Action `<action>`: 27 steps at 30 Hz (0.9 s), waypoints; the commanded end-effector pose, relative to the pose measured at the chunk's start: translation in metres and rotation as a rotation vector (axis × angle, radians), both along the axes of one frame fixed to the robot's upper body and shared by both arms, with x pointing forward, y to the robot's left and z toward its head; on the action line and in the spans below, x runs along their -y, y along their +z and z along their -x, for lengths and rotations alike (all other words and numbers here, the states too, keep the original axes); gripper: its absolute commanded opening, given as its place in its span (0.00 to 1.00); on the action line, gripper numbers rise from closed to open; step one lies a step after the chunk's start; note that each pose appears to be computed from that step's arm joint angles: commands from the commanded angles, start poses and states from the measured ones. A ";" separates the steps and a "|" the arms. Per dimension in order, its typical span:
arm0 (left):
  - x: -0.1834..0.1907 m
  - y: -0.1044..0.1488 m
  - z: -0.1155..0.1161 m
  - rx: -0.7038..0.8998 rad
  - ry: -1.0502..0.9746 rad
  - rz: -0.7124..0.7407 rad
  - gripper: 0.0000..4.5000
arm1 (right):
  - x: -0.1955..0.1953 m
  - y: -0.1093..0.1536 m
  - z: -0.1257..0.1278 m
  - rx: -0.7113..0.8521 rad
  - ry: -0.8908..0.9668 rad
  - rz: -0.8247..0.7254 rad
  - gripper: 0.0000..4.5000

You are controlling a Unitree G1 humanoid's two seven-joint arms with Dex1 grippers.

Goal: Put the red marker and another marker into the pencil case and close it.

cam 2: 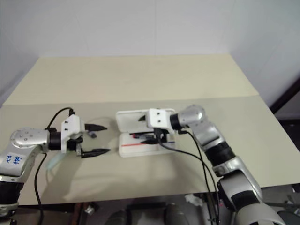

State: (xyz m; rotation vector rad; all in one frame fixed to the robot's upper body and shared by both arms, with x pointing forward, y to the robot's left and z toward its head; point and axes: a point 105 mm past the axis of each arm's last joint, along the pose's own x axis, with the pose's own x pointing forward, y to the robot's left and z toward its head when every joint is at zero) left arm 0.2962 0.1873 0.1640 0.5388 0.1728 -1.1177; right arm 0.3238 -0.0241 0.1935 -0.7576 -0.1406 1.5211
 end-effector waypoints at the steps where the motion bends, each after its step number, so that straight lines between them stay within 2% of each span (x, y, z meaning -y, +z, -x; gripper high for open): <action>1: 0.005 0.009 -0.001 0.042 -0.020 0.011 1.00 | 0.003 0.022 0.032 -0.063 0.121 -0.079 0.99; 7: 0.004 0.012 -0.005 0.041 0.032 0.058 1.00 | 0.031 0.026 0.060 -0.153 0.154 -0.087 0.99; 12: -0.004 0.017 -0.006 0.044 0.123 0.104 1.00 | 0.058 0.034 0.066 -0.206 0.095 -0.124 0.99; 16: -0.033 0.015 -0.006 0.049 0.331 0.111 1.00 | 0.092 0.053 0.057 -0.141 -0.021 -0.226 0.99; 18: -0.043 0.014 -0.004 0.054 0.410 0.107 1.00 | 0.096 0.060 0.057 -0.147 -0.041 -0.269 0.99; 23: -0.057 0.006 0.005 0.036 0.630 0.120 1.00 | 0.112 0.066 0.047 -0.127 -0.122 -0.280 0.99; 27: -0.064 -0.002 0.021 -0.012 0.695 0.067 1.00 | 0.118 0.065 0.039 -0.105 -0.158 -0.266 0.99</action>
